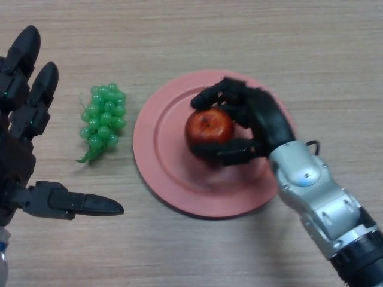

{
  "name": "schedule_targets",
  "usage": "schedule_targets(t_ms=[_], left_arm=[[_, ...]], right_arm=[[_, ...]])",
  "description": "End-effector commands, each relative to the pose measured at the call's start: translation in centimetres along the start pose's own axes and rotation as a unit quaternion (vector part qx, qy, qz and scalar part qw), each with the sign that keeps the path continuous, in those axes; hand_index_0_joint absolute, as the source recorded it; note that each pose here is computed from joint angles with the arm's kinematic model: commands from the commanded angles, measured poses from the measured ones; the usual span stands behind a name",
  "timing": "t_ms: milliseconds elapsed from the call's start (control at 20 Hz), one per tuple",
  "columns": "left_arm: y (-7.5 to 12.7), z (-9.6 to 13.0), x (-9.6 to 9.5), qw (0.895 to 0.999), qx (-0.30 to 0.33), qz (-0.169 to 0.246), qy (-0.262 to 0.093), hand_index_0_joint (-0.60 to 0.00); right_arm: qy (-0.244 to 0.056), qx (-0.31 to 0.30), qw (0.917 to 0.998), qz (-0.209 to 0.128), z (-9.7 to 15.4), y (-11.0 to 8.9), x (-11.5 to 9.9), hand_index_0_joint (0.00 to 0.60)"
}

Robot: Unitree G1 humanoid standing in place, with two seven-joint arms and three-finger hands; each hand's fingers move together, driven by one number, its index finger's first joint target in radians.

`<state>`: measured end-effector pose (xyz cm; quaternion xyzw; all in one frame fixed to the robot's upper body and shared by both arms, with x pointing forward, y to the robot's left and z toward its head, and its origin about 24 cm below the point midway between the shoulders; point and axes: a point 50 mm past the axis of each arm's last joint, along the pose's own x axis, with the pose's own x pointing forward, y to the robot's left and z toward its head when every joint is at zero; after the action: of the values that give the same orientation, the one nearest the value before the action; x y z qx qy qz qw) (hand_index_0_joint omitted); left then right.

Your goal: Pick up the red apple and place it on the plate

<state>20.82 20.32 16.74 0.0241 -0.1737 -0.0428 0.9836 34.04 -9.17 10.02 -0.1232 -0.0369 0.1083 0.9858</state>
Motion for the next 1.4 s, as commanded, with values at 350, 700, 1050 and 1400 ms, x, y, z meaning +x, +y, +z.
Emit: schedule_targets(t_ms=[350,700,1050,1400], left_arm=[[-0.2,3.0,-0.3,0.993,0.05,-0.002,-0.107,0.0],[-0.5,3.1,-0.5,0.993,0.047,-0.008,-0.107,0.0],[0.0,3.1,-0.3,0.994,0.043,-0.009,-0.104,0.0],[0.7,3.0,0.3,0.994,0.046,-0.001,-0.104,0.0]], right_arm=[[-0.168,-0.07,0.9833,0.012,5.8,-1.4,-1.0,0.0],[-0.168,-0.046,0.9843,0.027,7.5,-1.8,-2.7,0.0],[-0.209,0.007,0.9778,-0.009,9.3,-6.5,-8.3,0.0],[-0.244,0.042,0.9663,-0.07,8.7,-8.5,-13.7,0.0]])
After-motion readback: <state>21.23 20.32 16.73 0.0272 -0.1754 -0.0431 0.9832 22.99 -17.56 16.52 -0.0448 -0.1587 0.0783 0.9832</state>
